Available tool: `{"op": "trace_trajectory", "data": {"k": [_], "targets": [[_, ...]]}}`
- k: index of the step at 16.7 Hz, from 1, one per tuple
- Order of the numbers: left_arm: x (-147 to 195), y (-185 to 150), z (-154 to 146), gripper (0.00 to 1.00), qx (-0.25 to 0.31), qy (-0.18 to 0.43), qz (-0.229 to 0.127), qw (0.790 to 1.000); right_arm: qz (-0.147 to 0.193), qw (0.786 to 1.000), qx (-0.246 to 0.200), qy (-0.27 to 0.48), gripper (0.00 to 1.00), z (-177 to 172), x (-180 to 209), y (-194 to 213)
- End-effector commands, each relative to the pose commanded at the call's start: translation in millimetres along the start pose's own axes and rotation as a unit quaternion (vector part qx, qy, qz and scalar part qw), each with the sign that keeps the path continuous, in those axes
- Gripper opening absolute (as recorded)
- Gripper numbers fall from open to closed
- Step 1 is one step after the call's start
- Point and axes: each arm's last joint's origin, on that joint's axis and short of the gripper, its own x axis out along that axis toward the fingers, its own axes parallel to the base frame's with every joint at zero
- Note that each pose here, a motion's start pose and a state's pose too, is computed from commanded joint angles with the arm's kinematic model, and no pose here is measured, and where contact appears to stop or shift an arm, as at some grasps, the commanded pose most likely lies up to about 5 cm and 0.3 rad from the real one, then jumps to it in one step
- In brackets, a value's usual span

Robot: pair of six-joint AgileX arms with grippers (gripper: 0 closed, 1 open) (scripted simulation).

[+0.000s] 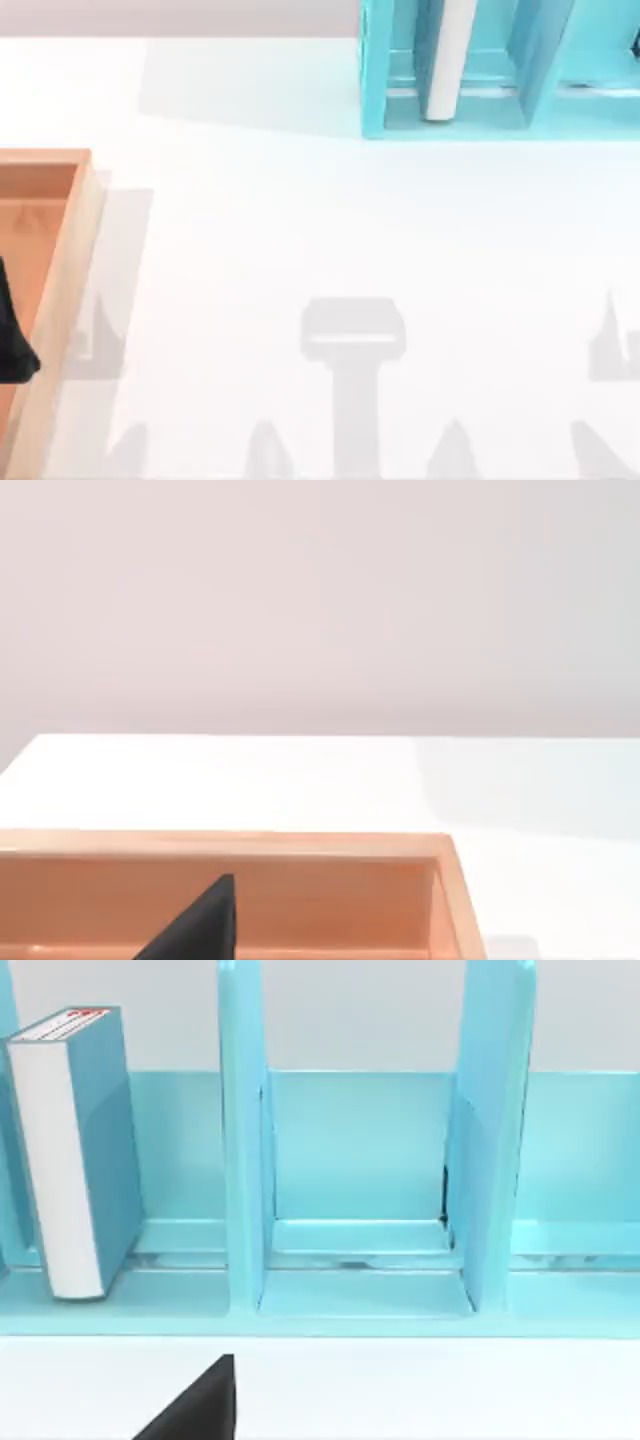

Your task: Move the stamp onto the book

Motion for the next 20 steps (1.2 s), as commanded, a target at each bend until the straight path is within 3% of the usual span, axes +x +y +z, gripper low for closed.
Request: {"op": "trace_trajectory", "data": {"k": [4, 10, 15, 20], "targets": [[0, 0, 0, 1.0, 0.0, 0.0, 0.0, 1.0, -0.003, 1.0, 0.0, -0.013, 1.0, 10, 0, 0], [0, 0, 0, 1.0, 0.0, 0.0, 0.0, 1.0, -0.019, 0.995, 0.012, -0.099, 1.0, 89, 20, 8], [0, 0, 0, 1.0, 0.0, 0.0, 0.0, 1.0, -0.026, 0.993, 0.033, -0.106, 1.0, 132, 95, 35], [0, 0, 0, 1.0, 0.0, 0.0, 0.0, 1.0, -0.026, 0.998, 0.037, -0.051, 1.0, 95, 195, 95]]}}
